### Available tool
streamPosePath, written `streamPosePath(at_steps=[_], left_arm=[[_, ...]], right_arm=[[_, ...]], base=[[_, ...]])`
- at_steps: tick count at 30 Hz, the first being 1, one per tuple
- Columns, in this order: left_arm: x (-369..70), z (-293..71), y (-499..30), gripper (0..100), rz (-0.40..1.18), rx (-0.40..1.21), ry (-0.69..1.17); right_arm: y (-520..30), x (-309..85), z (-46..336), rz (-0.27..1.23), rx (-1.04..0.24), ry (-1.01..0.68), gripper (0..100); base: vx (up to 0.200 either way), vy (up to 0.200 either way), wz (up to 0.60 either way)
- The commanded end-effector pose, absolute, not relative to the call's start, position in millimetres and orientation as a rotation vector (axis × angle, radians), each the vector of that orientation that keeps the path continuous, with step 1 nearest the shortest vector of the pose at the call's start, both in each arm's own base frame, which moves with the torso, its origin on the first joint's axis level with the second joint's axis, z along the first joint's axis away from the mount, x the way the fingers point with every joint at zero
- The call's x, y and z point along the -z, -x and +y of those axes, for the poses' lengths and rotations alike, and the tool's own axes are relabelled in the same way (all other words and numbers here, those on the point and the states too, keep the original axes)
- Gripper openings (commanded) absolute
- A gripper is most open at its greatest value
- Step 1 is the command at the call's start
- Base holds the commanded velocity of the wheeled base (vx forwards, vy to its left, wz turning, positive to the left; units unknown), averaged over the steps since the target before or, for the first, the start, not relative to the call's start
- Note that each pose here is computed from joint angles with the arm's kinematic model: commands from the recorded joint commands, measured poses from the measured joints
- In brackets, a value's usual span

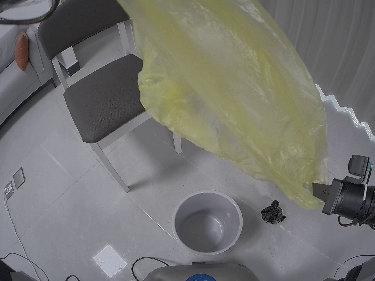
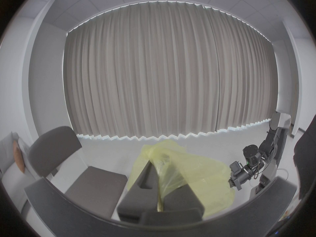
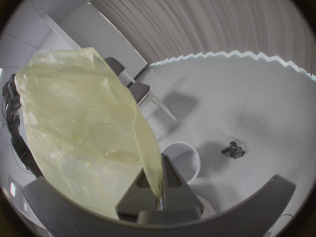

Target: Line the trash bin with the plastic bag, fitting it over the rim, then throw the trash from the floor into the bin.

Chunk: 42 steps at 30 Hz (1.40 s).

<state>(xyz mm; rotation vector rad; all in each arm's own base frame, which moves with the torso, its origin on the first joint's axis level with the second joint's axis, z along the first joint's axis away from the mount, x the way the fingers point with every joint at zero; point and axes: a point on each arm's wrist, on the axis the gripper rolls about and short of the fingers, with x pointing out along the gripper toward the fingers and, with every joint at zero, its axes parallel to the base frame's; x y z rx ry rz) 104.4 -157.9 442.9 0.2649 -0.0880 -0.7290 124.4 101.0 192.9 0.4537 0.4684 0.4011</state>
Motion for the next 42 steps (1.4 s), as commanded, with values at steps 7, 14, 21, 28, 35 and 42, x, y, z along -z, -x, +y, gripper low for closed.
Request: streamPosePath(at_steps=[7,14,21,28,35,42], left_arm=[[-413.1,-137.6,-100.5,0,0.051,0.694,-0.168],[-392.0,-138.4,-108.4,0,0.127,0.685,-0.154],[-370.8,-153.9,-124.6,0,0.147,0.675,-0.103],[-347.6,-174.0,-139.1,0,0.179,0.691,-0.089],[-317.6,-180.5,-139.6,0,0.246,0.726,-0.060],[-274.9,-182.1,-137.7,0,0.297,0.746,-0.027]], right_arm=[[-112.8,-206.6,80.5,0.382,-0.373,-0.471,0],[-107.5,-206.4,76.8,0.372,-0.382,-0.477,0],[-95.2,-202.7,69.5,0.422,-0.387,-0.409,0],[-95.1,-201.1,77.3,0.452,-0.436,-0.370,0],[-101.6,-196.2,96.2,0.516,-0.486,-0.323,0],[-110.6,-187.8,121.0,0.589,-0.526,-0.257,0]], base=[[0.000,0.000,0.00],[0.000,0.000,0.00],[0.000,0.000,0.00],[0.000,0.000,0.00],[0.000,0.000,0.00],[0.000,0.000,0.00]])
